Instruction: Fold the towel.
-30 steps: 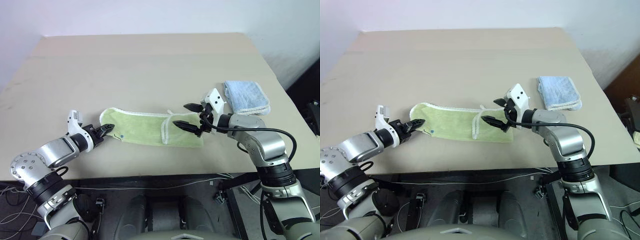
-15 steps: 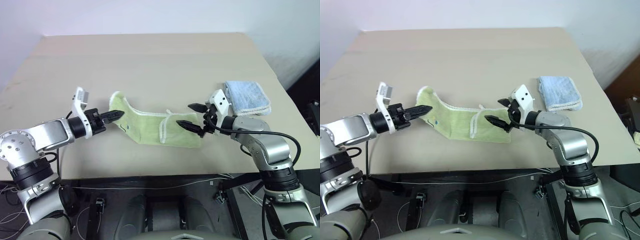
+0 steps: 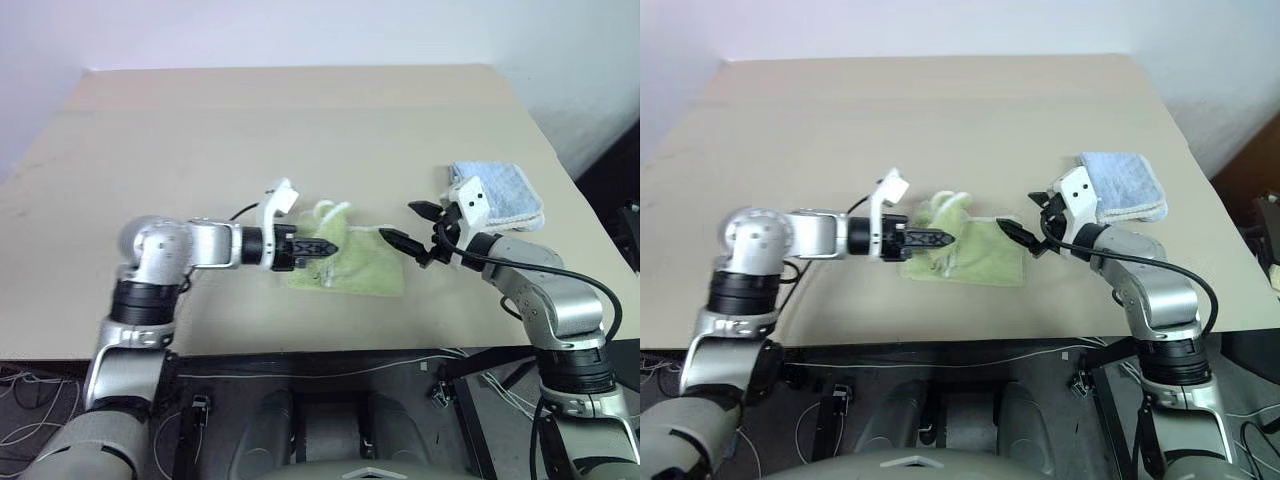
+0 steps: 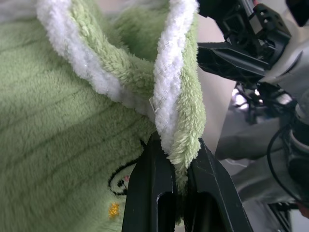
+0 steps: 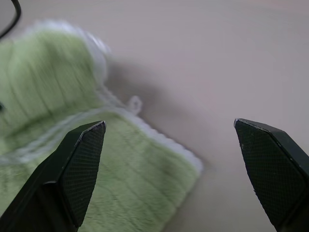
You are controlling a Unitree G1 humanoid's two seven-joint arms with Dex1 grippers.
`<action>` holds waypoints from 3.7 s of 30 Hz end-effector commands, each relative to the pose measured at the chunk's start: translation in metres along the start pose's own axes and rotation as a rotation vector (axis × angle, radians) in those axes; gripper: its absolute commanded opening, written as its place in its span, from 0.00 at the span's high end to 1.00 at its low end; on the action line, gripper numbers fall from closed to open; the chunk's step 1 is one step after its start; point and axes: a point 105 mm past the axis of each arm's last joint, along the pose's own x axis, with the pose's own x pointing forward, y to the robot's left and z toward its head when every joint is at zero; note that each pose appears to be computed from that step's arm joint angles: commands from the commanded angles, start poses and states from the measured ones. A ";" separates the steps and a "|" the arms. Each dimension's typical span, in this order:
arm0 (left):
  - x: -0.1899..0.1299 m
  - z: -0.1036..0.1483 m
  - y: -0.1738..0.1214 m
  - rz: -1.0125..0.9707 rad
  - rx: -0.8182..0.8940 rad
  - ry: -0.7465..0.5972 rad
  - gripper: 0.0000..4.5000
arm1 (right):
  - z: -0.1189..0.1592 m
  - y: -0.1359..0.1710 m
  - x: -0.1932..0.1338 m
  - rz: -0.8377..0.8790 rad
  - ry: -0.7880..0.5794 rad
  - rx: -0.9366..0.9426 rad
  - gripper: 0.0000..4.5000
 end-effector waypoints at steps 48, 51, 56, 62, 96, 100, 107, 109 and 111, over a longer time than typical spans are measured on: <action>0.002 0.025 -0.043 -0.216 0.310 -0.083 0.01 | 0.028 -0.054 -0.013 -0.281 -0.157 0.152 0.00; -0.010 0.033 -0.036 -0.166 0.448 -0.133 0.00 | 0.041 -0.042 -0.013 -0.207 -0.192 0.188 0.04; -0.025 0.046 -0.026 -0.147 0.524 -0.209 0.00 | 0.051 -0.004 -0.009 -0.025 -0.201 0.172 0.35; -0.032 0.044 -0.013 -0.108 0.605 -0.234 0.44 | 0.054 0.028 0.002 0.103 -0.195 0.189 0.82; -0.038 -0.036 0.046 -0.039 0.727 0.005 0.99 | -0.005 0.029 0.032 -0.016 0.089 0.272 1.00; -0.043 -0.044 0.048 -0.038 0.730 0.034 0.99 | -0.012 0.034 0.036 -0.012 0.089 0.314 1.00; -0.056 -0.042 0.053 -0.019 0.728 0.028 0.99 | -0.043 0.041 0.038 -0.005 0.120 0.446 1.00; -0.062 -0.027 0.053 0.002 0.746 -0.025 0.99 | -0.039 0.042 0.039 0.002 0.113 0.437 1.00; -0.071 0.002 0.051 0.032 0.732 -0.138 0.99 | -0.030 0.041 0.039 0.014 0.096 0.425 1.00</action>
